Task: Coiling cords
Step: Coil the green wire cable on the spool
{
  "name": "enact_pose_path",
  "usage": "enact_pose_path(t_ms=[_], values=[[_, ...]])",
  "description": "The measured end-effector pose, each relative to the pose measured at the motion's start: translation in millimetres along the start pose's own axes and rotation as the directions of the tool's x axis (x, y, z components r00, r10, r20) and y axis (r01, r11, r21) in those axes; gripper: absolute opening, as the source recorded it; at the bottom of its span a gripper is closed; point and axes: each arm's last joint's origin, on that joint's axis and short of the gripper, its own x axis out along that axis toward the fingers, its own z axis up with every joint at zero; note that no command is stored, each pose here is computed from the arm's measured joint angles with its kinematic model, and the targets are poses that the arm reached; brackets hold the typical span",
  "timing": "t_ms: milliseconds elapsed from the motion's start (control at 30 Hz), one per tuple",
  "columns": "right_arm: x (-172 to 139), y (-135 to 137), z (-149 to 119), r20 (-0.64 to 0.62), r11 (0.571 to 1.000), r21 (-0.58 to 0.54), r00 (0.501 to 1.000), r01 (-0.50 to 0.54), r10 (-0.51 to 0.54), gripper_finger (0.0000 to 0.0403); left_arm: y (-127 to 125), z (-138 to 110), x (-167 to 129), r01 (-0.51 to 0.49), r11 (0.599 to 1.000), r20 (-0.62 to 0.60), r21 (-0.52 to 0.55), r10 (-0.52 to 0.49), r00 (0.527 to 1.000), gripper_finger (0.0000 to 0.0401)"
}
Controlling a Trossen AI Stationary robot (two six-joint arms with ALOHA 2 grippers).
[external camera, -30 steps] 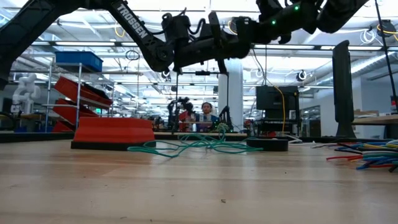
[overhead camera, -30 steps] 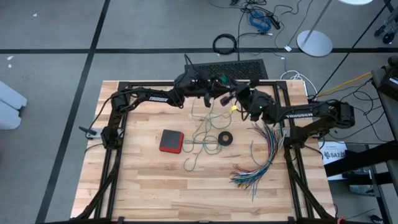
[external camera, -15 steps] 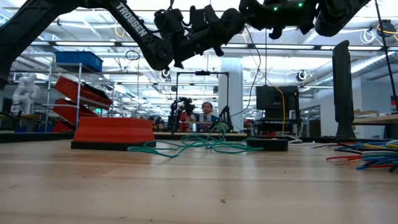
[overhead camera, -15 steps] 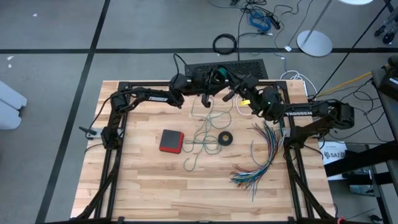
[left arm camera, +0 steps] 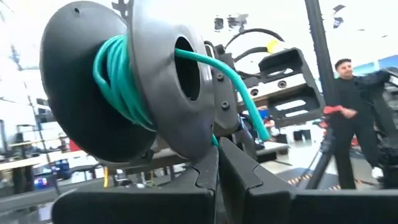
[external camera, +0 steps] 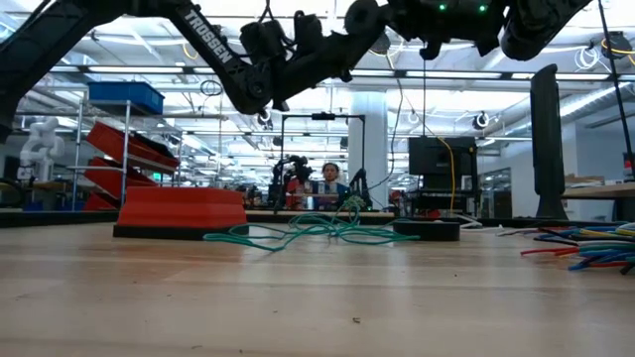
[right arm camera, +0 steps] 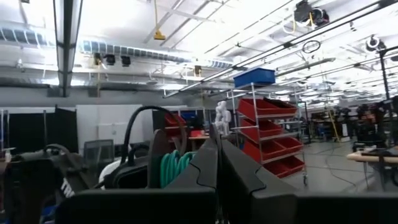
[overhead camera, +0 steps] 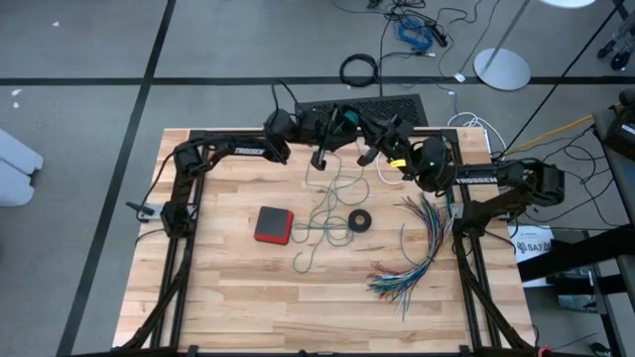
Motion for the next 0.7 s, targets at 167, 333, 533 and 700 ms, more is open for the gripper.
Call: enact_pose_path(t_ms=[167,333,533,700], values=[[8,0,18,0.088,1.0,0.027,0.996,0.003,-0.005,0.0,0,-10,-4,0.036,0.999,-0.05,-0.026,-0.037,0.998,0.0052],[16,5,21,0.063,0.999,-0.003,0.997,-0.05,0.05,0.0,2,-5,-3,-0.025,0.999,-0.024,0.028,0.026,0.999,0.0082],[22,7,28,0.065,0.998,-0.018,0.996,-0.056,0.057,0.0,0,-8,-1,0.013,0.999,-0.04,0.029,-0.012,0.999,0.0085],[24,8,33,0.076,0.998,-0.023,0.995,-0.058,0.06,0.0,-3,-9,1,0.039,0.999,-0.045,0.02,-0.038,0.998,0.0085]])
